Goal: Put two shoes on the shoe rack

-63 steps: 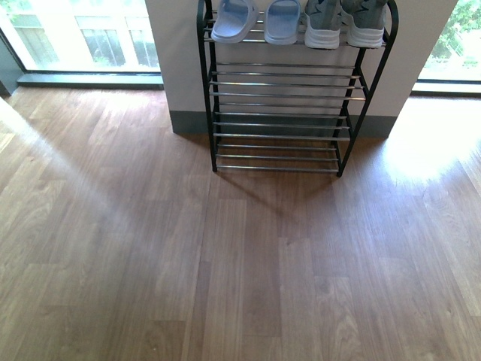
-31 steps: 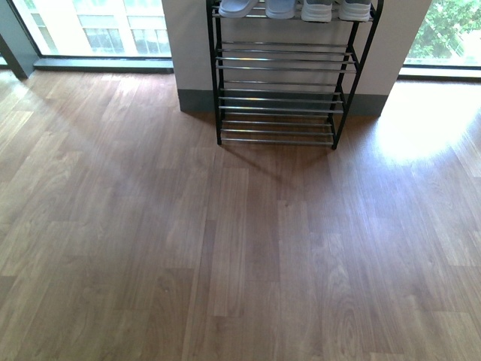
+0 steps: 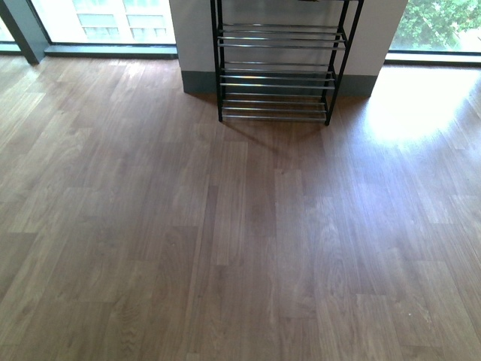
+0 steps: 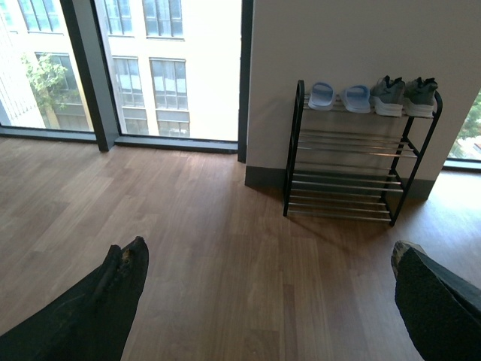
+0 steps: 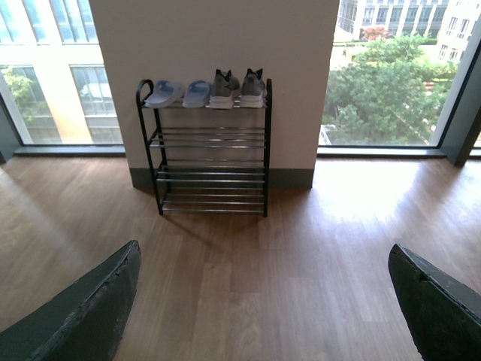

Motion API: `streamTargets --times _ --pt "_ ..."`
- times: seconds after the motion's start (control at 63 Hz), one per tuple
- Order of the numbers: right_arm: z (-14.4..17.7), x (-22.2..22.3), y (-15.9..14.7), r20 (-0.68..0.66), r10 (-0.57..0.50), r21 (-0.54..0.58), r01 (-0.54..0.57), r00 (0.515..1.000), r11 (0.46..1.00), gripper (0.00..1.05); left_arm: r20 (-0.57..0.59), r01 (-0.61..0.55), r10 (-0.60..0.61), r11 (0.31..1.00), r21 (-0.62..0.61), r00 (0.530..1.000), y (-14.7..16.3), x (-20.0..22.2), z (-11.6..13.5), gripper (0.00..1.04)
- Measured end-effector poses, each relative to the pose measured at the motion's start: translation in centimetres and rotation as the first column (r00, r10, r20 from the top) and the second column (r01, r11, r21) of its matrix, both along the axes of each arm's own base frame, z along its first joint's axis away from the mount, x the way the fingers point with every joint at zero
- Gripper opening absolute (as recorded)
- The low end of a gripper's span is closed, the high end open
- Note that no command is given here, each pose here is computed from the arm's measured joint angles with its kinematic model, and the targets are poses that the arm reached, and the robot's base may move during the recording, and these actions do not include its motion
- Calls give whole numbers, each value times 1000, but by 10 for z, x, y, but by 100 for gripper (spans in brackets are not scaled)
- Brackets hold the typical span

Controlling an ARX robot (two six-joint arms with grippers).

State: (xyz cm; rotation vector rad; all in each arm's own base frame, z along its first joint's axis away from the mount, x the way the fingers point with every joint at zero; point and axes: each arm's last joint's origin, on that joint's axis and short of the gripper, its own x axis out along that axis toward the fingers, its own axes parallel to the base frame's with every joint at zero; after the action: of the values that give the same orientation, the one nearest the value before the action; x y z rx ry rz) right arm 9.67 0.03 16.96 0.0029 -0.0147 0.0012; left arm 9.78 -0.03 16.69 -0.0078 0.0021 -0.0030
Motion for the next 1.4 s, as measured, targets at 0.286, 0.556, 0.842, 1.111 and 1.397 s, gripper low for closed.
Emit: streamTargets --times 0.286,0.556,0.842,1.111,1.397 --pt "0 0 0 0 0 0 0 1000 1000 96 0 0 0 1000 0 1000 0 0 0 95" --pt "0 0 0 0 0 0 0 1000 1000 96 0 0 0 1000 0 1000 0 0 0 95" --pt "0 0 0 0 0 0 0 1000 1000 96 0 0 0 1000 0 1000 0 0 0 95" --pt "0 0 0 0 0 1 0 1000 1000 96 0 0 0 1000 0 1000 0 0 0 95" --pt "0 0 0 0 0 0 0 1000 1000 96 0 0 0 1000 0 1000 0 0 0 95"
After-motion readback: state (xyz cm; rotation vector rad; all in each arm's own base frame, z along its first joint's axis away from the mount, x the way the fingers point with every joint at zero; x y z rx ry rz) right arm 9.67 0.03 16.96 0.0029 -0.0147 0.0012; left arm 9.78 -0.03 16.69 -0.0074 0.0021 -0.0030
